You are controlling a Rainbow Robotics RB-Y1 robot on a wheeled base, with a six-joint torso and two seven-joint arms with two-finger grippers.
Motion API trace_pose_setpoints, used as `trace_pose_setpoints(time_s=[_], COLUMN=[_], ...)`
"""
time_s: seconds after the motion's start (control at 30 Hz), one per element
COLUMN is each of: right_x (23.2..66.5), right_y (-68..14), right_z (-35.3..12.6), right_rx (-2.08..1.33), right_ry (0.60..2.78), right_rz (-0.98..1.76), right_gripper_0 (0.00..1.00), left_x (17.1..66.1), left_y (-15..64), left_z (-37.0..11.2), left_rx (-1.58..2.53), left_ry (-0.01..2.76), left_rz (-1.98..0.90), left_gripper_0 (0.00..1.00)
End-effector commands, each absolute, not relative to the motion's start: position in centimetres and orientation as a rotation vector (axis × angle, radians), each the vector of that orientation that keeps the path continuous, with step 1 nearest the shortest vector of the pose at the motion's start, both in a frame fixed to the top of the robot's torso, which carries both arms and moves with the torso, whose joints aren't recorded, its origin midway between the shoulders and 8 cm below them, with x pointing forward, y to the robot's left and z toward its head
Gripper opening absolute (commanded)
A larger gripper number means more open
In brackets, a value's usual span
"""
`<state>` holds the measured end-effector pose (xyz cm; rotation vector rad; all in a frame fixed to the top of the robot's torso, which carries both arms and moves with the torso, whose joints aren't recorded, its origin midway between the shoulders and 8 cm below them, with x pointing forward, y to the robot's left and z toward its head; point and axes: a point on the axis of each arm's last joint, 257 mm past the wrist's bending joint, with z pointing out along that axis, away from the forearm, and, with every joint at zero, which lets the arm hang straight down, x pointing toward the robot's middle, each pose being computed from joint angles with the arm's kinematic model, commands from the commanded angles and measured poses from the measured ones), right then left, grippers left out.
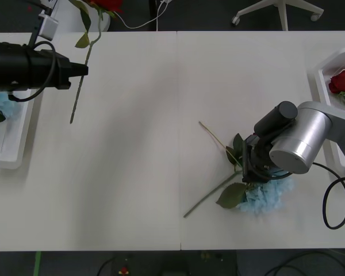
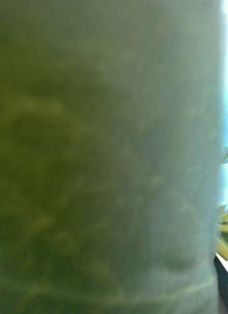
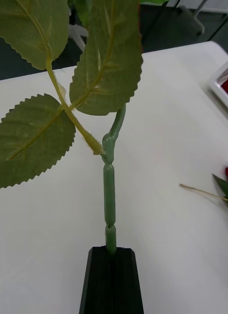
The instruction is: Put the red flowers into the right box and the blue flowers into the left box
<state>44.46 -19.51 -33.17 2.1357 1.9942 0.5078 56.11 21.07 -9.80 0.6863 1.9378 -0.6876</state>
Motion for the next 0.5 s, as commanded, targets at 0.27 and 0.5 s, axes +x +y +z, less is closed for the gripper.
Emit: trace_pose_setpoints(time_s=[0.27, 0.5], right_x=[43.5, 43.2], right_y=[-19.2, -19.1], right_z=[-34.3, -35.1], right_rx=[2.156, 2.116], right_ry=[1.979, 2.003], right_rz=[0.478, 0.446], right_gripper_0=[0.46, 0.00], left_x=[46.8, 44.1], left_y=[20.4, 15.4], left_z=[-4.5, -4.5], left_rx=[0.774, 0.817], left_ry=[1.677, 1.617], left_rz=[-1.121, -1.353], left_gripper_0=[0.00, 0.00])
